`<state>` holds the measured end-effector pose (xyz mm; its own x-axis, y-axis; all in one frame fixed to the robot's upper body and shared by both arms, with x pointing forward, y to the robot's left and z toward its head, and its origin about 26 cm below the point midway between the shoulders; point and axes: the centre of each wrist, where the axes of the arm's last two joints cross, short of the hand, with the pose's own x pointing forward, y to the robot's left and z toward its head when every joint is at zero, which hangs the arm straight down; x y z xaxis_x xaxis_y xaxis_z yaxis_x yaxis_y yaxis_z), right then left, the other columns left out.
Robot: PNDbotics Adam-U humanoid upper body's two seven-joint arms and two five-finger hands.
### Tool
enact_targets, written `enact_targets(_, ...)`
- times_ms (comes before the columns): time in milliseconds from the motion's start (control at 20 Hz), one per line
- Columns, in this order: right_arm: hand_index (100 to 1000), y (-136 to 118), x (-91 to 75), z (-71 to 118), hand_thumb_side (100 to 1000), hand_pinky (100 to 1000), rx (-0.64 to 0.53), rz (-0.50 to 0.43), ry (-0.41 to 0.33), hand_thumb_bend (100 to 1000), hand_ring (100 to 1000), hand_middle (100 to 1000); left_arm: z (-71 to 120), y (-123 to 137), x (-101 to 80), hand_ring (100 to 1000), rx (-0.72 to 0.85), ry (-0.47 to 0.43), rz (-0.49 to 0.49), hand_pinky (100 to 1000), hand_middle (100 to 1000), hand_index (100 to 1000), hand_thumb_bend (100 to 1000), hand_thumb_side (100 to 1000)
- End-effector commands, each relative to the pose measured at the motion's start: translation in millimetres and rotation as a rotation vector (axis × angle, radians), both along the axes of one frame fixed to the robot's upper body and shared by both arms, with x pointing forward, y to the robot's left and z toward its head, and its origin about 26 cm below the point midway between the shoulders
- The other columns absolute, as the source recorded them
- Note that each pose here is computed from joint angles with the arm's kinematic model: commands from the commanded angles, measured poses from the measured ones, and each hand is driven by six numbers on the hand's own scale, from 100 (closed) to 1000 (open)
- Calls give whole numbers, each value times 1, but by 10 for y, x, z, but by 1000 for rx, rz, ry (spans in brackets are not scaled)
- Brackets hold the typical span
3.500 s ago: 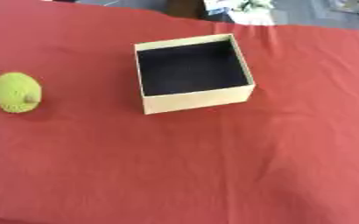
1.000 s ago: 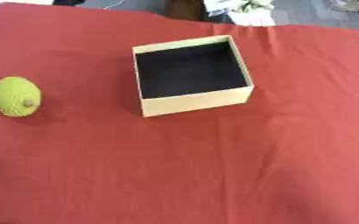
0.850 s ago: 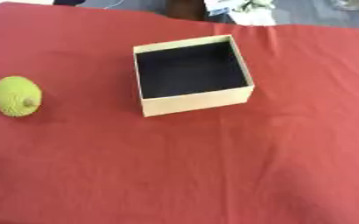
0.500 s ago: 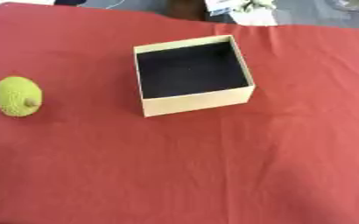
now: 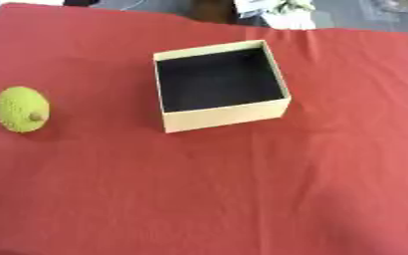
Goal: Pick up objects on the table and place them in the box.
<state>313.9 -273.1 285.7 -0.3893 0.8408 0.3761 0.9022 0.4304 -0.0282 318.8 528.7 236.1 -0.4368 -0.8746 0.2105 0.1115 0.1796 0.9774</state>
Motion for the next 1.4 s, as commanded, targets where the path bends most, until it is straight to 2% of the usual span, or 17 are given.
enact_targets(50,519,12,-48,82,608,728,-13,11,-35,100,862,552,171,8,14,849,137,81,-146,822,806,900,465,100)
enact_targets(450,519,17,-46,73,609,727,-10,17,-37,100,865,552,205,-147,45,857,198,97,-202,829,827,906,479,100)
enact_targets(700,519,34,-43,72,609,727,-11,26,-39,100,864,552,199,-268,142,864,251,77,-200,830,833,905,484,101)
enact_targets(1050,519,48,-40,60,609,727,-4,36,-39,100,866,552,62,-366,351,860,248,68,-186,826,823,897,487,100)
enact_targets(1400,519,57,-38,51,609,727,1,45,-40,100,868,552,-58,-412,488,860,239,117,-228,823,821,891,466,100)
